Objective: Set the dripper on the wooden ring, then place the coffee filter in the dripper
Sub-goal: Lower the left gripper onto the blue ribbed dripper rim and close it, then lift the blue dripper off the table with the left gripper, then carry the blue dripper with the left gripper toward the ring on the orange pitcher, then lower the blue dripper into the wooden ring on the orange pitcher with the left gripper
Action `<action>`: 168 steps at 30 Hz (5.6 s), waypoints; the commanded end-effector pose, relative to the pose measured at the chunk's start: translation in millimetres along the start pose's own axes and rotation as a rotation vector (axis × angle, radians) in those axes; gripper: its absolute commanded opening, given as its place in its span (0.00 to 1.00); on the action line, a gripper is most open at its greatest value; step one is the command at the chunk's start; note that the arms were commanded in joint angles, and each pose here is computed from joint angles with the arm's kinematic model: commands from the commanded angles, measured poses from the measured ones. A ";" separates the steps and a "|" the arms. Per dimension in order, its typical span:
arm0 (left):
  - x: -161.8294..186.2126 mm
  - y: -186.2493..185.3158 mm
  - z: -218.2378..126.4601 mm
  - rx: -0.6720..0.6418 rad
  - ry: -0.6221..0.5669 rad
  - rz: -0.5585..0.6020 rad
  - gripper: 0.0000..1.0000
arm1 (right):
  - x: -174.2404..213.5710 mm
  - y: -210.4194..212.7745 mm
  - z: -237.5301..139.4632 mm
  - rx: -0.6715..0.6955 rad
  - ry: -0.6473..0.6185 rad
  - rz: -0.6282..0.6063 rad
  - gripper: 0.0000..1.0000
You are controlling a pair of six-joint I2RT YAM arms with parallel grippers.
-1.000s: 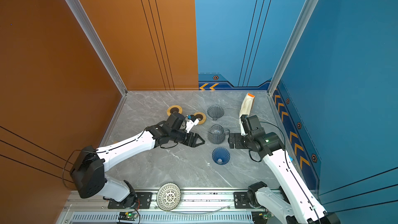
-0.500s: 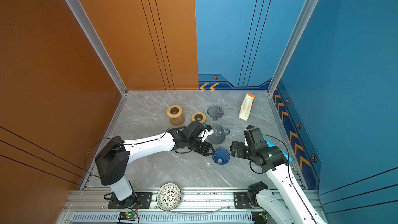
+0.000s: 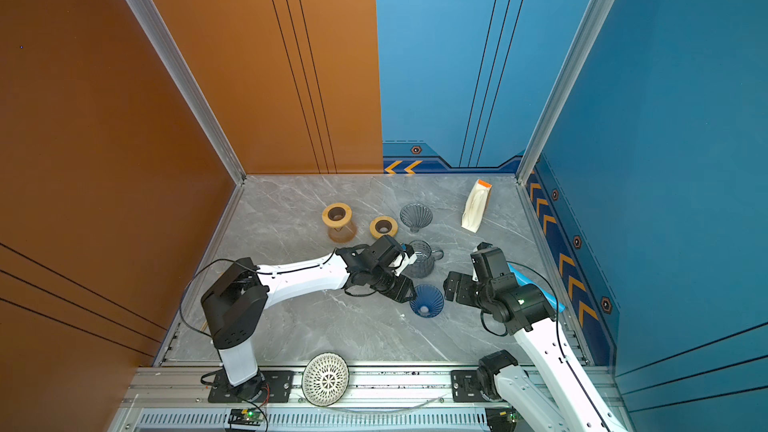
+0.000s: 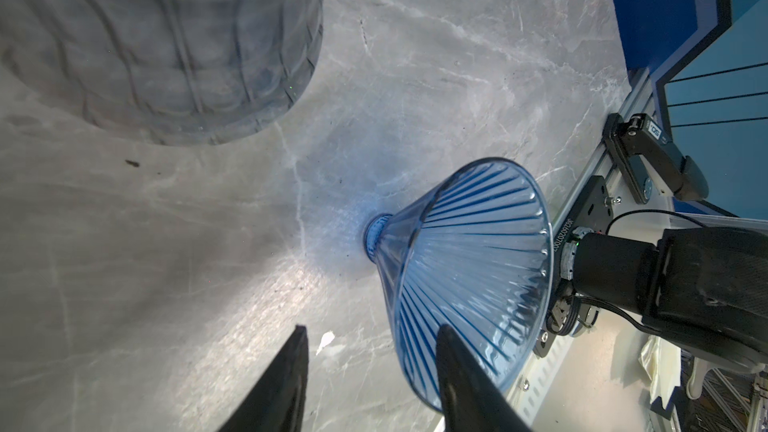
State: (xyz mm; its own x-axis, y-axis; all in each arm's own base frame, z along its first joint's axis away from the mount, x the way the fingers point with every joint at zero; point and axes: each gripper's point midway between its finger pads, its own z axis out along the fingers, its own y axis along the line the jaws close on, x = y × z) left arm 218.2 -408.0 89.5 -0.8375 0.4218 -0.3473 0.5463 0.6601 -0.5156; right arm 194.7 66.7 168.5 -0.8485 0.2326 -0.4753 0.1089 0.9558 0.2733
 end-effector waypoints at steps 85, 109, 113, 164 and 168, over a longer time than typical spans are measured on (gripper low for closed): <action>-34.9 -43.2 -70.7 -0.047 -0.144 0.152 0.00 | -35.5 13.0 -7.8 -0.092 -0.238 -0.096 1.00; -92.5 55.4 -222.2 -0.290 -0.405 0.125 0.00 | -90.2 84.8 -18.3 -0.316 -0.405 -0.246 1.00; -101.4 82.0 -238.4 -0.332 -0.434 0.088 0.00 | -94.7 101.6 -16.1 -0.343 -0.412 -0.302 1.00; -139.6 279.3 -233.4 -0.374 -0.376 -0.234 0.00 | -98.1 138.6 13.8 -0.290 -0.375 -0.384 1.00; -135.8 282.4 -229.7 -0.348 -0.360 -0.251 0.00 | -97.8 138.2 13.1 -0.289 -0.372 -0.379 1.00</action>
State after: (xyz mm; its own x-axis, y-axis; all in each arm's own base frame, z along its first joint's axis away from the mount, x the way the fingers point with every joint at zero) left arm 480.3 -135.3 168.7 -0.8453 0.0374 -0.5330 0.2372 0.9201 -0.3116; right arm 301.1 181.5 232.0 -0.5710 -0.0216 -0.8207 -0.3645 0.9024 0.2298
